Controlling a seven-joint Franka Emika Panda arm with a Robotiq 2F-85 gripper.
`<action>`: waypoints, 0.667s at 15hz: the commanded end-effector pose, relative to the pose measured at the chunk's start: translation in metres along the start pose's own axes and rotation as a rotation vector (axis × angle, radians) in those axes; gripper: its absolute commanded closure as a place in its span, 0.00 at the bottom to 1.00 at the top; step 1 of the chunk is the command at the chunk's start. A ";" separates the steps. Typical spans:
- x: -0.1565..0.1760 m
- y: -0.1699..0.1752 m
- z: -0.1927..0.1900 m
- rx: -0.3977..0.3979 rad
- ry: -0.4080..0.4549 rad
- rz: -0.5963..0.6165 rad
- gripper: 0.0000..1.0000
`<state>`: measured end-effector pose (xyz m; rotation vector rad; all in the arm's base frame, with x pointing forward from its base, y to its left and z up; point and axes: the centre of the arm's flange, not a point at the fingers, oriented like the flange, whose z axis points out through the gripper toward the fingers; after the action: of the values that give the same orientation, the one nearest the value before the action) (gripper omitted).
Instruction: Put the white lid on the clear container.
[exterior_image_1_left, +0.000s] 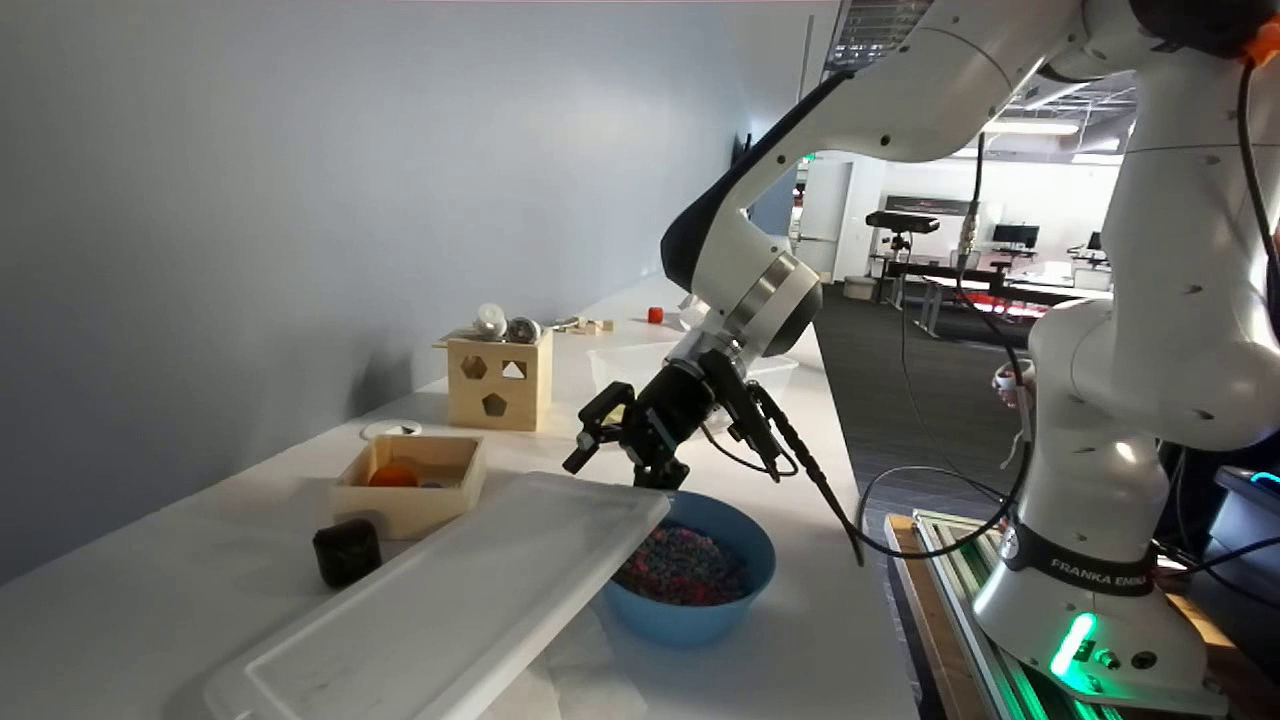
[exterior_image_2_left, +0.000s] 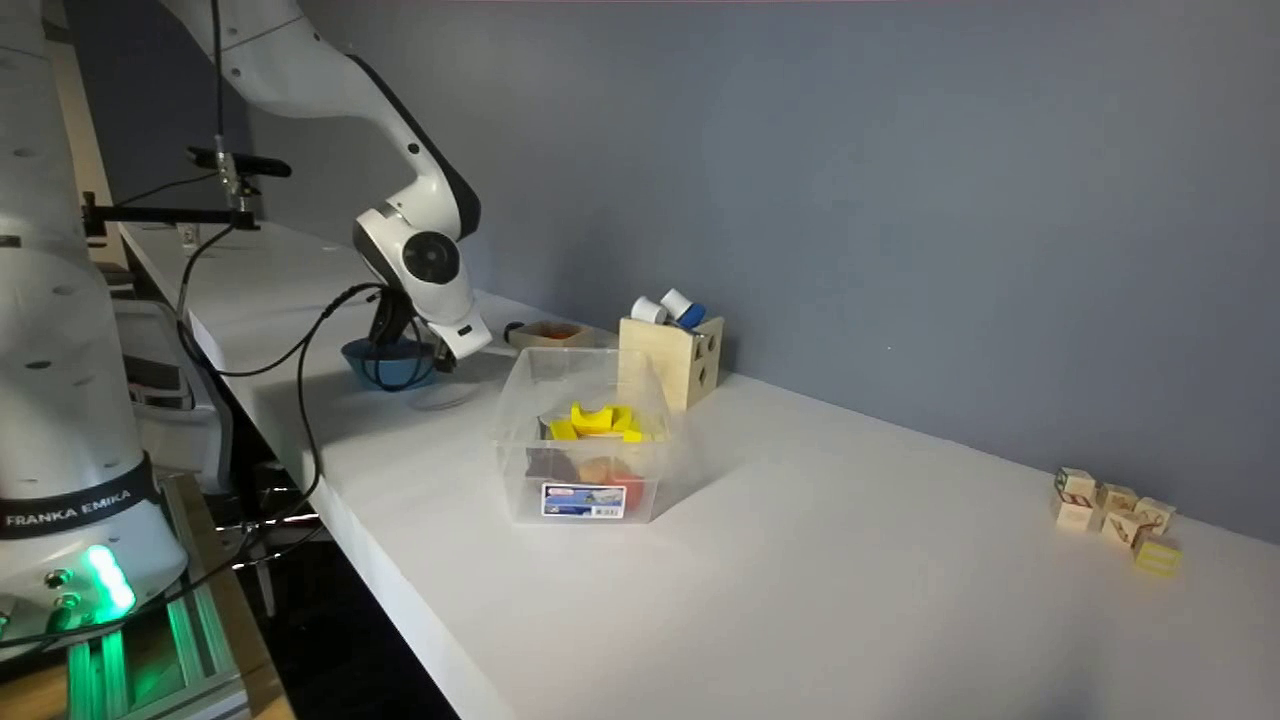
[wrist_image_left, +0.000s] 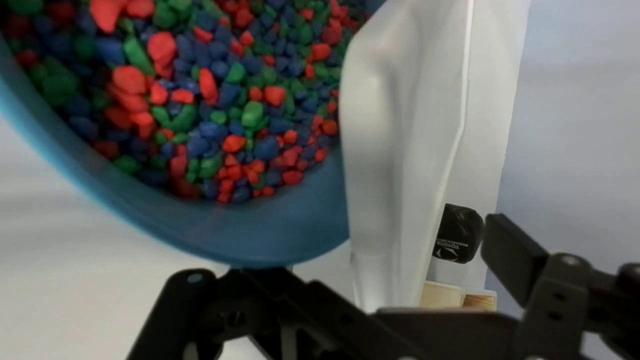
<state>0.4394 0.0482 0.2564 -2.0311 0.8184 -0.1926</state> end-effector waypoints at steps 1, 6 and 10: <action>0.010 0.004 0.025 0.020 0.032 -0.037 0.34; 0.016 0.004 0.038 0.056 0.030 -0.086 0.70; 0.018 -0.003 0.039 0.081 -0.008 -0.083 0.98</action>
<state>0.4644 0.0599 0.2343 -2.0208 0.7347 -0.2609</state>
